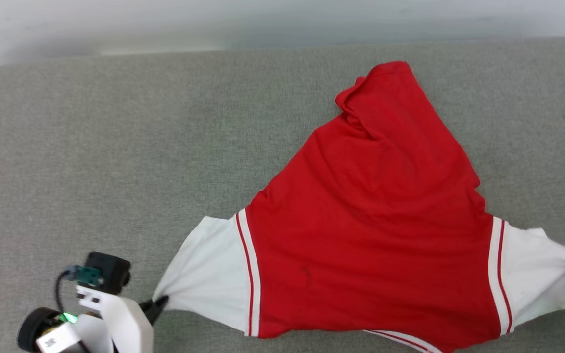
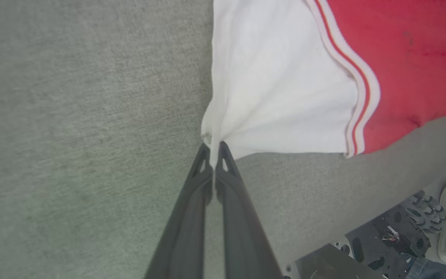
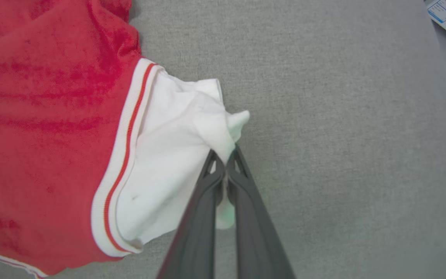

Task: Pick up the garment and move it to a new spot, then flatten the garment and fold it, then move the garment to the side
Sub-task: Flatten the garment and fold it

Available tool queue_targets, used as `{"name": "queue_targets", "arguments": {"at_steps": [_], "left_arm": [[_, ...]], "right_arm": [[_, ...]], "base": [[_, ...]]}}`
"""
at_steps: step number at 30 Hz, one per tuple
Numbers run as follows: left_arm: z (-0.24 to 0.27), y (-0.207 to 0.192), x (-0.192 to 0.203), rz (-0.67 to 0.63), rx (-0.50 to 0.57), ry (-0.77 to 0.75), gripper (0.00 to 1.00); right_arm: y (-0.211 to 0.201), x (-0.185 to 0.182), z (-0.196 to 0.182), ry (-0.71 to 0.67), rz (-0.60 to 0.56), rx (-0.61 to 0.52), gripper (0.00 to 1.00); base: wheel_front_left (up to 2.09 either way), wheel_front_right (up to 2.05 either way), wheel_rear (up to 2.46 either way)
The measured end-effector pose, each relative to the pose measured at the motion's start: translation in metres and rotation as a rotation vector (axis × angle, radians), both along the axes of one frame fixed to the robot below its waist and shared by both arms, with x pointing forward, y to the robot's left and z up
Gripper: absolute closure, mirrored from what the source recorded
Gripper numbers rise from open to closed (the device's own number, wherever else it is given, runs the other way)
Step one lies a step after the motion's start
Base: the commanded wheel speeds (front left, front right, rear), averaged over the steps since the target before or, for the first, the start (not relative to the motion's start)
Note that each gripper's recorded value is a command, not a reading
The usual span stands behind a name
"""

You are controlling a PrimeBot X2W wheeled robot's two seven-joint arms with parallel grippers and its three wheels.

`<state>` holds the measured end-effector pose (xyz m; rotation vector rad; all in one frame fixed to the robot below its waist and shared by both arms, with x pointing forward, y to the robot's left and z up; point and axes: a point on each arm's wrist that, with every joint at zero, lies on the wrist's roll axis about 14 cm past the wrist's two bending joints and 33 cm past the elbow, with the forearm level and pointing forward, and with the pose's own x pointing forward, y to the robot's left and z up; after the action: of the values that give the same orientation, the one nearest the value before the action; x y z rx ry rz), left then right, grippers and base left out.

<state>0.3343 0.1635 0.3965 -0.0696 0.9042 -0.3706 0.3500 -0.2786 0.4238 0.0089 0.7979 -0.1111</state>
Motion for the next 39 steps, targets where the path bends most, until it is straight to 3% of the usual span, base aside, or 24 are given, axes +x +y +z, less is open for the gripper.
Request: {"name": "queue_targets", "arguments": {"at_steps": [9, 14, 21, 24, 31, 39], "left_arm": [[0.112, 0.020, 0.021, 0.027, 0.007, -0.402, 1.00], [0.173, 0.030, 0.025, 0.052, -0.005, -0.591, 1.00], [0.266, 0.038, 0.030, 0.054, -0.017, -0.875, 1.00], [0.307, 0.037, 0.032, 0.045, -0.039, -0.998, 1.00], [0.381, 0.040, 0.039, 0.049, -0.059, -1.239, 1.00], [0.410, 0.051, 0.082, 0.083, -0.067, -1.324, 1.00]], "right_arm": [[-0.008, 0.019, 0.075, -0.202, -0.003, 0.030, 1.00], [-0.006, 0.034, 0.144, -0.385, 0.026, 0.051, 1.00], [0.021, 0.041, 0.234, -0.646, 0.098, 0.218, 1.00], [0.022, 0.043, 0.268, -0.726, 0.116, 0.199, 1.00], [0.025, 0.059, 0.312, -0.846, 0.131, 0.180, 1.00], [0.036, 0.099, 0.340, -0.932, 0.162, 0.132, 1.00]], "base": [[0.00, 0.00, 0.00], [0.00, 0.00, 0.00], [0.00, 0.00, 0.00], [0.00, 0.00, 0.00], [0.00, 0.00, 0.00], [0.00, 0.00, 0.00]]}}
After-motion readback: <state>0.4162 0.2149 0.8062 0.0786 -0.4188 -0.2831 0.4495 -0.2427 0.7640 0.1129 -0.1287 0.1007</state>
